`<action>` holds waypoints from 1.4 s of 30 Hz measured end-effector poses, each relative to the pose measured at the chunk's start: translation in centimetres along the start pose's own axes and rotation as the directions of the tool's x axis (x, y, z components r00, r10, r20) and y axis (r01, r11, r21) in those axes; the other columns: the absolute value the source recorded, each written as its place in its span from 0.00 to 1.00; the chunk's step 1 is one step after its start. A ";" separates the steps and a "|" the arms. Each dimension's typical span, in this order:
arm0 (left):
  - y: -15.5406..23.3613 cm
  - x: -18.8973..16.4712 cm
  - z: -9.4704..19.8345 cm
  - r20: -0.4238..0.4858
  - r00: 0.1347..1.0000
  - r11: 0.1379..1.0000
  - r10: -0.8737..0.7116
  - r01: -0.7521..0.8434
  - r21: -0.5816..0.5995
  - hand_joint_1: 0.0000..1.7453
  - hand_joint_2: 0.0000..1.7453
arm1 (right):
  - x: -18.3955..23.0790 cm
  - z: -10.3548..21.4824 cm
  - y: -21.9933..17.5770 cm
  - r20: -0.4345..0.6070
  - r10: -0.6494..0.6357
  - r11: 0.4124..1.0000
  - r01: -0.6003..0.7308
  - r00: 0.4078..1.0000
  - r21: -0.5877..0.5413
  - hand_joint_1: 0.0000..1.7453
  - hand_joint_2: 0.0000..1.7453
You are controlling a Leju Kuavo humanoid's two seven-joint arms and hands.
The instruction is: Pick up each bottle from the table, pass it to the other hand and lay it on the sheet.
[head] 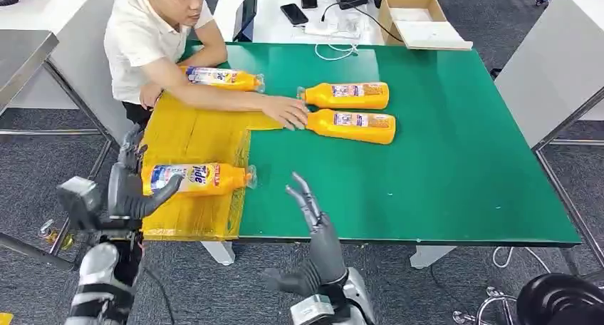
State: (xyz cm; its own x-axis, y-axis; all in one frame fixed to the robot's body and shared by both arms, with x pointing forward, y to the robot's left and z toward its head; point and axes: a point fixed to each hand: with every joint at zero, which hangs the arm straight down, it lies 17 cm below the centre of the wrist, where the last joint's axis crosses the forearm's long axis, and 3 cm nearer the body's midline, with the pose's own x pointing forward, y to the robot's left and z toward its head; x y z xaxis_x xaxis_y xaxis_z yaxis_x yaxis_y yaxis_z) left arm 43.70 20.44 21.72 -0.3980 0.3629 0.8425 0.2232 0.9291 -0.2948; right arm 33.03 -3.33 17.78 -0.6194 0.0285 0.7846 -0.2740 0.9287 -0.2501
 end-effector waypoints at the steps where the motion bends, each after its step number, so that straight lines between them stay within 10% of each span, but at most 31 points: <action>1: -0.5 0.8 0.6 0.022 1.000 1.000 0.009 -0.009 0.008 0.00 1.00 | -0.1 0.0 -0.9 -0.003 0.016 1.000 -0.016 1.000 -0.026 0.00 1.00; 12: -3.7 3.5 4.0 0.097 0.993 0.996 0.074 -0.079 0.047 0.00 1.00 | -3.9 1.2 -10.4 -0.056 0.497 0.864 -0.500 0.866 -0.064 0.00 1.00; 18: -3.5 4.0 4.8 0.163 0.947 0.953 -0.276 0.247 0.176 0.00 1.00 | -8.4 0.6 -19.3 -0.148 0.770 0.628 -0.778 0.621 0.002 0.00 1.00; 24: -4.7 3.9 5.4 0.174 0.928 0.937 -0.330 0.300 0.177 0.00 1.00 | -11.1 0.4 -24.8 -0.193 0.837 0.532 -0.844 0.512 0.065 0.00 1.00; 36: -7.1 1.7 4.7 0.139 0.940 0.947 -0.312 0.296 0.126 0.00 1.00 | -20.2 3.8 -23.9 -0.403 0.632 0.773 -0.569 0.661 0.279 0.00 1.00; 42: -8.1 0.8 4.1 0.122 0.947 0.954 -0.298 0.288 0.087 0.00 1.00 | -22.4 6.6 -21.7 -0.458 0.604 0.797 -0.491 0.653 0.351 0.00 1.00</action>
State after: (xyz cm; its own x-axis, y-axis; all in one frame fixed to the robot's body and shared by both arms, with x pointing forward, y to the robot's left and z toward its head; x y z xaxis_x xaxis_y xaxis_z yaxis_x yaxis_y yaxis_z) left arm 37.92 13.52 22.95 -0.5521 0.0758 0.8303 0.0202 0.9968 -0.0776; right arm 48.05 -26.57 1.89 -0.2325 0.7486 0.6209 -0.1720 0.5967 -0.7838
